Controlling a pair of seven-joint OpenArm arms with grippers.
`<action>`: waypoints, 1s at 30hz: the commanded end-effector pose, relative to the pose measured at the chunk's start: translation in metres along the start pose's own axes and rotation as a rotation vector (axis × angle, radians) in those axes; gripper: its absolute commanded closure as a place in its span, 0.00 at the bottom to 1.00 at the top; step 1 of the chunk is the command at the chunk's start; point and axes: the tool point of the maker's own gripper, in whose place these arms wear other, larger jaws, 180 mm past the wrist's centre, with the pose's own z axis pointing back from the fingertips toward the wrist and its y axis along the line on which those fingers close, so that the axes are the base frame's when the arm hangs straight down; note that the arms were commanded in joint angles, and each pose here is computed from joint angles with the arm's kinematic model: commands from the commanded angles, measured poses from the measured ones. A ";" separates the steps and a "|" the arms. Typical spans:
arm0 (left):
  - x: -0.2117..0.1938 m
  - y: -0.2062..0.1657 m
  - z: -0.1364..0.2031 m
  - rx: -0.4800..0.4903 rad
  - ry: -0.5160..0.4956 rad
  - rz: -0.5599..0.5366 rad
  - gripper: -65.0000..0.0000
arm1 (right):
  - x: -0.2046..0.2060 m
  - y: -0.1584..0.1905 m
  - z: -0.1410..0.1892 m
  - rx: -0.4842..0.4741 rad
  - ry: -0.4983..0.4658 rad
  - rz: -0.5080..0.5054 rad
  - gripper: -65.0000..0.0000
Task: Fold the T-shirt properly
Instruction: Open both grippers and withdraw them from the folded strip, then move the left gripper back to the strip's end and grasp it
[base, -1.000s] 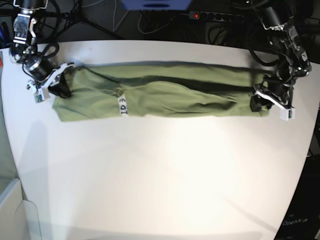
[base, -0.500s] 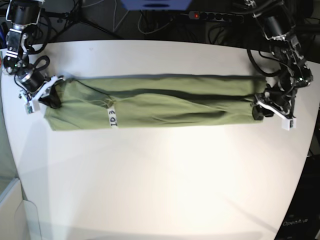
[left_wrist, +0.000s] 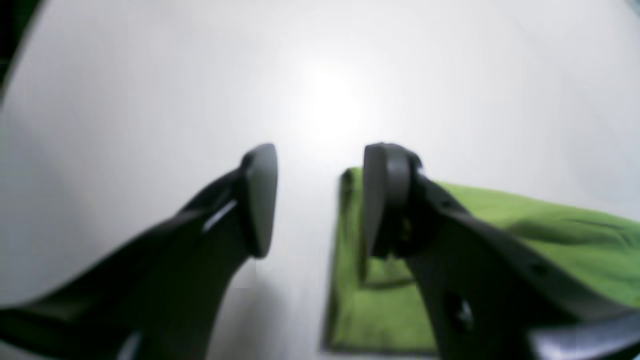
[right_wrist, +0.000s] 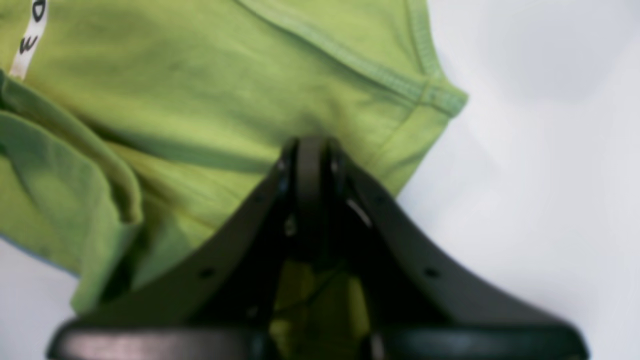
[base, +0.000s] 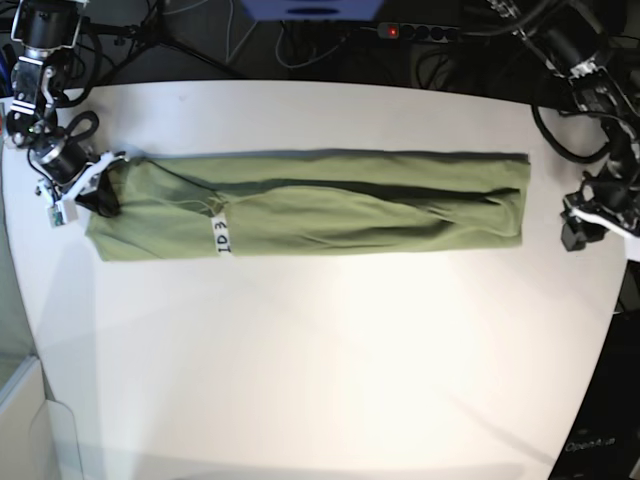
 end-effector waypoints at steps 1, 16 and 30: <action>0.020 0.011 0.009 0.023 -0.056 -0.017 0.59 | -0.022 -0.011 0.007 -0.039 0.114 0.042 0.98; -0.079 0.024 0.012 0.022 0.186 0.032 0.59 | 0.020 -0.002 0.037 -0.081 -0.016 0.126 0.96; -0.038 -0.006 -0.004 -0.095 0.065 0.093 0.14 | 0.013 -0.002 0.034 -0.077 0.002 0.113 0.71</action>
